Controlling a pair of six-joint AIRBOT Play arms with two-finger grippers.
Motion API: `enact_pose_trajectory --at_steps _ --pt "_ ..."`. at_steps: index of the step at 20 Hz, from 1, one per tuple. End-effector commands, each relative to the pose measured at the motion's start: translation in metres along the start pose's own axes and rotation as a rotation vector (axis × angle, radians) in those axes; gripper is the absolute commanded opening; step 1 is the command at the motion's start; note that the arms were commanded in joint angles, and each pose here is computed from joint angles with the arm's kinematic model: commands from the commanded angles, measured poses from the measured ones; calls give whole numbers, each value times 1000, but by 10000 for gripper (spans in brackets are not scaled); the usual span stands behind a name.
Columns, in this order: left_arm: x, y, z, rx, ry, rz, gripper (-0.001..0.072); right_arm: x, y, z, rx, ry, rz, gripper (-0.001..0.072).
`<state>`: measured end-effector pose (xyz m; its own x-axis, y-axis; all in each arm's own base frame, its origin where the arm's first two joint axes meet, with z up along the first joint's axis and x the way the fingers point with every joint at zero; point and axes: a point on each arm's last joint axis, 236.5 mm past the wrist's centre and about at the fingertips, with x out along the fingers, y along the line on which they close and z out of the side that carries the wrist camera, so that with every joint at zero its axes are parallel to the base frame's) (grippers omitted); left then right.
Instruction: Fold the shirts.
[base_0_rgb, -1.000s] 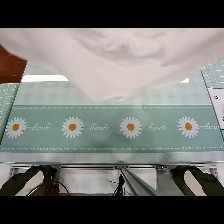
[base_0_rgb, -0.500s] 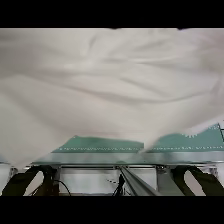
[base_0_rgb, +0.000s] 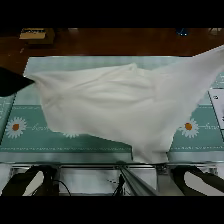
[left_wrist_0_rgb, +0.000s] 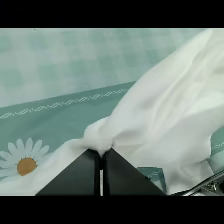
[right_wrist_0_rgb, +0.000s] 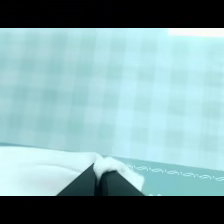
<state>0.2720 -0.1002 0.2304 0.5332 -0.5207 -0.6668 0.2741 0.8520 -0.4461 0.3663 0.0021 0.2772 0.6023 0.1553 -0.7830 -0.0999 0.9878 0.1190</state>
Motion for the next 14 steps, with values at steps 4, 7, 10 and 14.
enact_pose_trajectory --at_steps 4,7,10,14 --pt "125 111 -18 -108 31 79 18 184 16 30 -82 81 6 31" --pt "157 152 -3 -72 -14 143 18 233 13 39 -11 52 3 32" --pt "183 186 1 -78 -32 198 18 268 7 24 41 113 -1 32" --pt "208 211 -12 -122 10 220 19 297 4 -10 54 243 0 62"
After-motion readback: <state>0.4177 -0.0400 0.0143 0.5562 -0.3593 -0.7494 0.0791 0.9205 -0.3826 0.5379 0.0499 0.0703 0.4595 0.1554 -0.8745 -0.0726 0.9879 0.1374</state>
